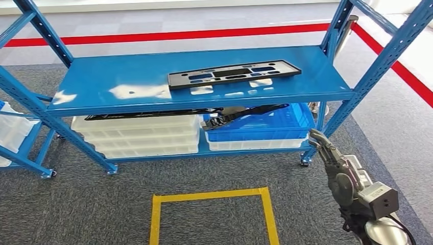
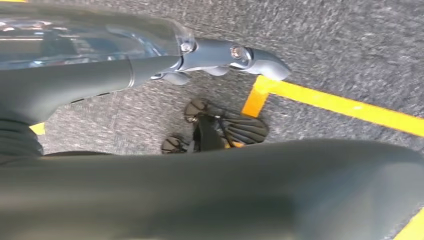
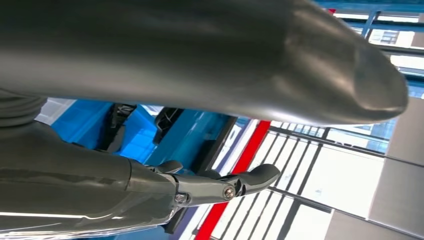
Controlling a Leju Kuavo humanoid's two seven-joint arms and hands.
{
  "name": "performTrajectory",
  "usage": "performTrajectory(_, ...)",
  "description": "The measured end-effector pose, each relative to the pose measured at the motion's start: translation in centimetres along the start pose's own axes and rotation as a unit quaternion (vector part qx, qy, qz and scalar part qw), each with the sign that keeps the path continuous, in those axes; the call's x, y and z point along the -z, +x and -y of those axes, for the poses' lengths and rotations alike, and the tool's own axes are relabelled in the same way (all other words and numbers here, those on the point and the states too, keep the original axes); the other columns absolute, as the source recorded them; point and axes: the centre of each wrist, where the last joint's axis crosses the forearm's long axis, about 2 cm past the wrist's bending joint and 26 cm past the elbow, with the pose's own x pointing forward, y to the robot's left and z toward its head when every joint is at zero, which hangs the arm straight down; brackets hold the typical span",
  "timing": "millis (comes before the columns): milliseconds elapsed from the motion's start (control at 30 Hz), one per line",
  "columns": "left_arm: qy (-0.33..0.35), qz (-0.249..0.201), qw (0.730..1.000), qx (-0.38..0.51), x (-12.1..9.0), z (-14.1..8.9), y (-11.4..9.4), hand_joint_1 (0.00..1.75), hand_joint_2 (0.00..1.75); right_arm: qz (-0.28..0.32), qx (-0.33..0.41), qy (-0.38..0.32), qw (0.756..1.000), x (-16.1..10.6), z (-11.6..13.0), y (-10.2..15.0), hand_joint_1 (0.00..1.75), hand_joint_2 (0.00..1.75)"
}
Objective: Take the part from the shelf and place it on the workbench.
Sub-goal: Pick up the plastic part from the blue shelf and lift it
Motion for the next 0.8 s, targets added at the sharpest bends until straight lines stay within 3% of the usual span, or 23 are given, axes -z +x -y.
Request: performTrajectory(800,-0.001,-0.004,1.000,0.004,0.01,-0.12,0.03,0.00,0.00,-0.007,-0.004,0.002,1.000,0.09,-0.19,0.04,0.00,0.00)
